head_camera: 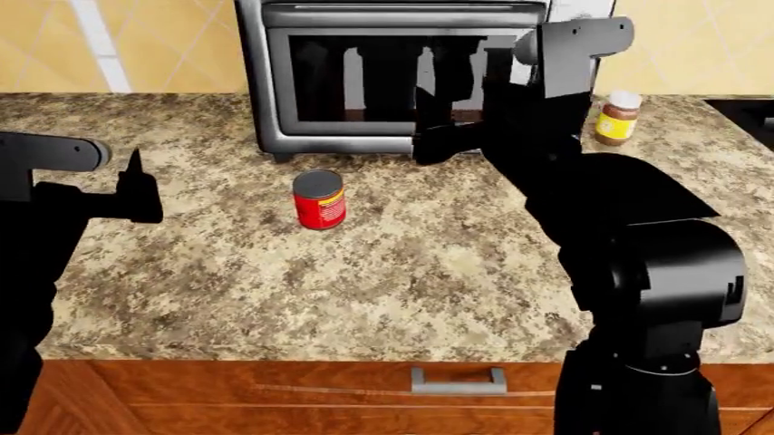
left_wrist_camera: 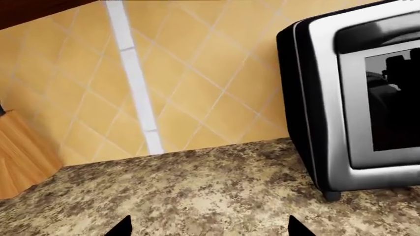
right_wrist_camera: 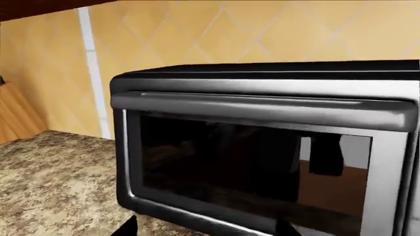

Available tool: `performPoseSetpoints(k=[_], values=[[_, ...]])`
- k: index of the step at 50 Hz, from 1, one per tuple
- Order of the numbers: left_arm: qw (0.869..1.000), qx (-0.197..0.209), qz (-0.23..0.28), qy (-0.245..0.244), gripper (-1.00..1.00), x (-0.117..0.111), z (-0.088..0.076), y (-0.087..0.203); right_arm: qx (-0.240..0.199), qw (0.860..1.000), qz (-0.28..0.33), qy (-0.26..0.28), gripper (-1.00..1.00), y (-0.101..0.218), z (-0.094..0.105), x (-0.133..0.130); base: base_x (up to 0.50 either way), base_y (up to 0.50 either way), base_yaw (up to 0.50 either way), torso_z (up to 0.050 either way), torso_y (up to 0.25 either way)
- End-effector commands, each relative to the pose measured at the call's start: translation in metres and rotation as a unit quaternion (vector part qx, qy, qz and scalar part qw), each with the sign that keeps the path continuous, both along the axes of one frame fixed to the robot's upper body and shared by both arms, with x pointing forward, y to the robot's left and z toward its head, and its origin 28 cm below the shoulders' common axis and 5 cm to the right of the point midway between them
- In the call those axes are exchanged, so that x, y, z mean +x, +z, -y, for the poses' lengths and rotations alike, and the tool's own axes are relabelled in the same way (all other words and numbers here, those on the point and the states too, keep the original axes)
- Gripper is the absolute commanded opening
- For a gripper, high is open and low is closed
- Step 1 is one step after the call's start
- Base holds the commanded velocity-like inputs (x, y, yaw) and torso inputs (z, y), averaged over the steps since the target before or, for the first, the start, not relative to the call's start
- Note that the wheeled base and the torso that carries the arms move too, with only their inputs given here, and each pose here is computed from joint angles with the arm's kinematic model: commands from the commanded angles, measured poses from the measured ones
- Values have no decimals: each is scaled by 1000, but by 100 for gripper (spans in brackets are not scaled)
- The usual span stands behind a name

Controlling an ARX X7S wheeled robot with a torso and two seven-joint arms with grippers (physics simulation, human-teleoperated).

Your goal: Pick the cans from the counter and place them in their designated side in the cabinet.

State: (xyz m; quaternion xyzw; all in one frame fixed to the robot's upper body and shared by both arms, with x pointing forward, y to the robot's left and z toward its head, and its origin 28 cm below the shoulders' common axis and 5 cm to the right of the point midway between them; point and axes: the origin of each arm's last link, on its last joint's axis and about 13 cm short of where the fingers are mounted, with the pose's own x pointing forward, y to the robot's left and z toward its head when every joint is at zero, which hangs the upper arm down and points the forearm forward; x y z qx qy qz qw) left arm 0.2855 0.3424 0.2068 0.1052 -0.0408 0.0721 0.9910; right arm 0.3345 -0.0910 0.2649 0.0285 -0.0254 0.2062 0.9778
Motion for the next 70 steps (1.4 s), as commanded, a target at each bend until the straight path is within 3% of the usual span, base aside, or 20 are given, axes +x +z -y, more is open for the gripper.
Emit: performPoseSetpoints(k=[1, 7, 18, 38, 70], values=[[1000, -14, -19, -11, 100, -2, 6, -16, -33, 997, -64, 40, 100, -43, -15, 15, 0, 0, 0, 0, 0], [1000, -19, -24, -3, 100, 1, 5, -20, -33, 992, -78, 95, 100, -53, -23, 8, 0, 0, 0, 0, 0], [999, -22, -30, 3, 100, 2, 4, -24, -43, 985, -79, 144, 100, -63, -31, 4, 0, 0, 0, 0, 0], [999, -19, -32, 5, 100, 4, 3, -24, -39, 983, -88, 157, 100, -64, -35, 9, 0, 0, 0, 0, 0], [999, -21, -41, 20, 100, 2, -6, -31, -55, 970, -101, 215, 100, -72, -60, 19, 0, 0, 0, 0, 0]])
